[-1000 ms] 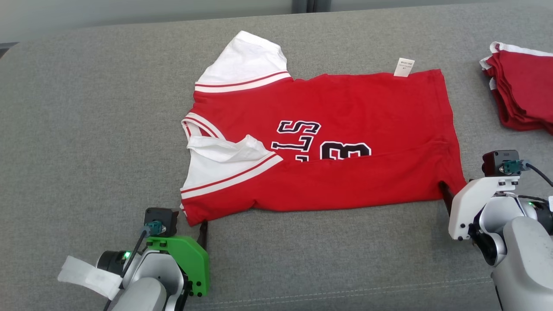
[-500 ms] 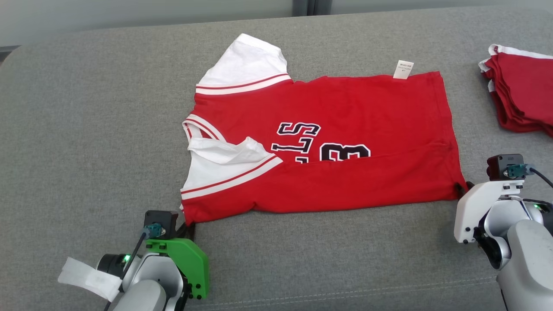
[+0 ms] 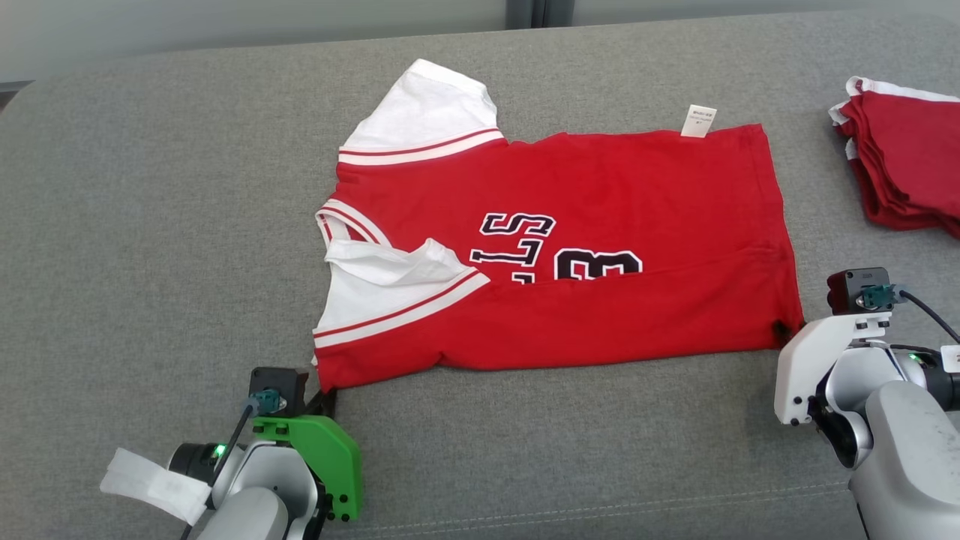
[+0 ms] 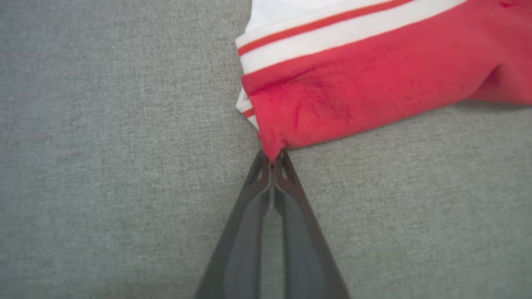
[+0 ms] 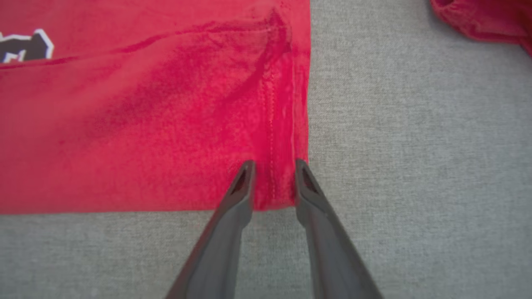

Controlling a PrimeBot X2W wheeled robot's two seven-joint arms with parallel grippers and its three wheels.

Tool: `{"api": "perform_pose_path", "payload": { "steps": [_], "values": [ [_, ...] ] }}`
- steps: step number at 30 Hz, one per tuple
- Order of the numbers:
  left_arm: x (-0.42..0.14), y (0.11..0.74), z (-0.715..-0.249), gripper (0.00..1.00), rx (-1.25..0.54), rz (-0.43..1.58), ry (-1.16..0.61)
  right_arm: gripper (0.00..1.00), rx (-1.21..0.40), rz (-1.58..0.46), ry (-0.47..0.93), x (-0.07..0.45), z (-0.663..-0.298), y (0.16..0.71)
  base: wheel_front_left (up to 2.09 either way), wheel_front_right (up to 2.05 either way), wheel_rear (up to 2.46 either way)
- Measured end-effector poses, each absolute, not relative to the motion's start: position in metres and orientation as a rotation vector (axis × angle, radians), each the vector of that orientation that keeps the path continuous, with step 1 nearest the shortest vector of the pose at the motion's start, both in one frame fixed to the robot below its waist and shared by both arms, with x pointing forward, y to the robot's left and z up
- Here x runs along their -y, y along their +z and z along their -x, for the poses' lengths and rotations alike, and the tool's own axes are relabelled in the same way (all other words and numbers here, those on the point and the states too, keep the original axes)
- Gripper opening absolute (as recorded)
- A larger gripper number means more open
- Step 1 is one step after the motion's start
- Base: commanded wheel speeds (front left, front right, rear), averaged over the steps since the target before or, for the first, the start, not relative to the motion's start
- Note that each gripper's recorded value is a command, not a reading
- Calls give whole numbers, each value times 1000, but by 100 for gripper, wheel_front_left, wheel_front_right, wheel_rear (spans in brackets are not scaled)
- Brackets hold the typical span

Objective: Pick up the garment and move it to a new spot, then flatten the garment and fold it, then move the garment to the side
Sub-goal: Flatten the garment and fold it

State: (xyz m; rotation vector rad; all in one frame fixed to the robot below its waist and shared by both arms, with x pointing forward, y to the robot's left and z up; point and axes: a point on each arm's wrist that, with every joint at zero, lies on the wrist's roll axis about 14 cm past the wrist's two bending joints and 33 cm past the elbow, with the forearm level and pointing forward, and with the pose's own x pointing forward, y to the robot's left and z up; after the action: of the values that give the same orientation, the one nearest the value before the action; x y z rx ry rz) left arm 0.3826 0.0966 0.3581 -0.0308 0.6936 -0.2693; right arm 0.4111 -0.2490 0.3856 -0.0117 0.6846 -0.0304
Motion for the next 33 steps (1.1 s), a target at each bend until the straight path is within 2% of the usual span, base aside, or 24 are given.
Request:
{"api": "perform_pose_path", "payload": {
  "steps": [2, 22, 33],
  "values": [
    [-97, 358, -382, 0, -695, 31, -268, 0, -687, 12, -26, 247, -411, 385, 0, 0, 0],
    [-110, 367, -356, 0, -683, 67, -222, 0, -673, -44, -65, 256, -380, 387, 0, 0, 0],
    [-125, 382, -334, 0, -651, 83, -180, 0, -682, -91, -34, 249, -360, 397, 0, 0, 0]
  ]
}}
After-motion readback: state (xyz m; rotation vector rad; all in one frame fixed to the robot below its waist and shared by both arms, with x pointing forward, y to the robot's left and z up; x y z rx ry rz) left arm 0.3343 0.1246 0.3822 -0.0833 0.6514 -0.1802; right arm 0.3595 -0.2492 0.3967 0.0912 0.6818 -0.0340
